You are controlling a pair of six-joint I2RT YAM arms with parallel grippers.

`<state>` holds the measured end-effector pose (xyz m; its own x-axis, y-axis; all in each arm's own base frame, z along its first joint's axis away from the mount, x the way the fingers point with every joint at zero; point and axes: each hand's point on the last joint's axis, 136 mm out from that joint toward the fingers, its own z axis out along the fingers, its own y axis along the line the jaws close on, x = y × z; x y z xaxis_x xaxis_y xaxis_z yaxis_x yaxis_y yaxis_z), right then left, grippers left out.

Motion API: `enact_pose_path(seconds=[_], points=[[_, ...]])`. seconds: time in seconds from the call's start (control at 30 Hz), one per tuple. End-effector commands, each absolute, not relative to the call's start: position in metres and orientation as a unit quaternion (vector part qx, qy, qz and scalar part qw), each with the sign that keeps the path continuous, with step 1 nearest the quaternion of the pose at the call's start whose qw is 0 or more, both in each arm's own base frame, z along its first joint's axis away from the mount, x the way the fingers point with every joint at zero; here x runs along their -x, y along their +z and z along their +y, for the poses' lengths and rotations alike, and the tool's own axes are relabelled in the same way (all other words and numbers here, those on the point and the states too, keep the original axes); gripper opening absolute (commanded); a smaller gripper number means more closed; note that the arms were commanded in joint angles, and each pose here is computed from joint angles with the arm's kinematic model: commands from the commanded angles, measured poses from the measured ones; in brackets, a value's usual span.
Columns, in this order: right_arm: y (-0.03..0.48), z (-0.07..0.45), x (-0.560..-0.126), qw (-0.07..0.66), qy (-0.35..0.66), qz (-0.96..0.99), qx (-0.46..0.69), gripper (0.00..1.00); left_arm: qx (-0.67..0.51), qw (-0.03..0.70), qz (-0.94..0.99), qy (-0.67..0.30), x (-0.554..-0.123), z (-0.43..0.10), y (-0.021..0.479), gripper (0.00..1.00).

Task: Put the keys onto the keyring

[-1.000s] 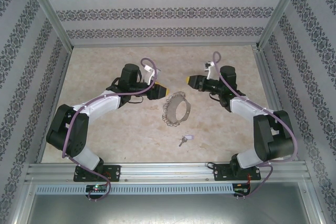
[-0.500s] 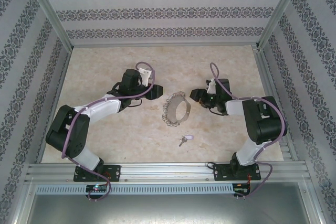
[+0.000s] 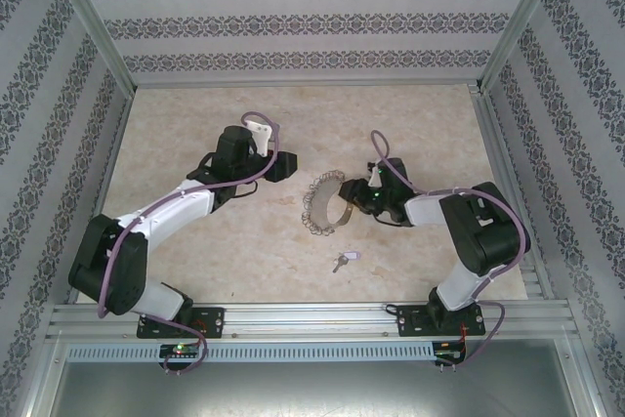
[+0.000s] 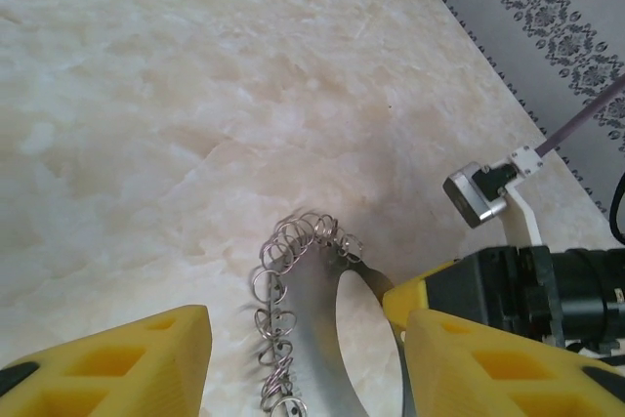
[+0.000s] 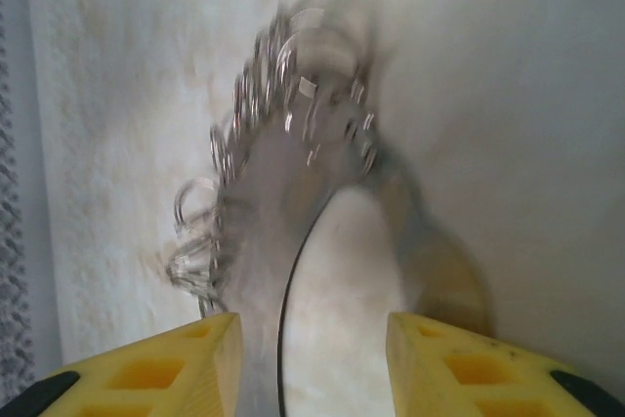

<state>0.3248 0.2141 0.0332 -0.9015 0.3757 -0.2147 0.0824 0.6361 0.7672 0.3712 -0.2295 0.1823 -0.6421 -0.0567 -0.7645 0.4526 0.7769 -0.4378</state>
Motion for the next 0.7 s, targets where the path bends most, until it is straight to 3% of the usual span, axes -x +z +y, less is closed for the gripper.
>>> enact_pose_path(seconds=[0.0,0.33,0.53,0.67], points=[[0.005,0.232,-0.280,0.097,0.374,0.910,-0.150,0.43,-0.127,0.417,0.849,-0.298,-0.366,-0.225,0.198,0.56],[0.044,0.305,-0.277,0.110,0.393,0.910,-0.076,0.43,-0.129,0.440,0.840,-0.291,-0.367,-0.217,0.211,0.59],[0.089,0.267,-0.306,0.179,0.378,0.903,-0.097,0.48,-0.118,0.441,0.838,-0.300,-0.367,-0.216,0.212,0.62],[0.112,0.223,-0.325,0.216,0.353,0.904,-0.109,0.50,-0.139,0.403,0.846,-0.321,-0.360,-0.228,0.195,0.63]])
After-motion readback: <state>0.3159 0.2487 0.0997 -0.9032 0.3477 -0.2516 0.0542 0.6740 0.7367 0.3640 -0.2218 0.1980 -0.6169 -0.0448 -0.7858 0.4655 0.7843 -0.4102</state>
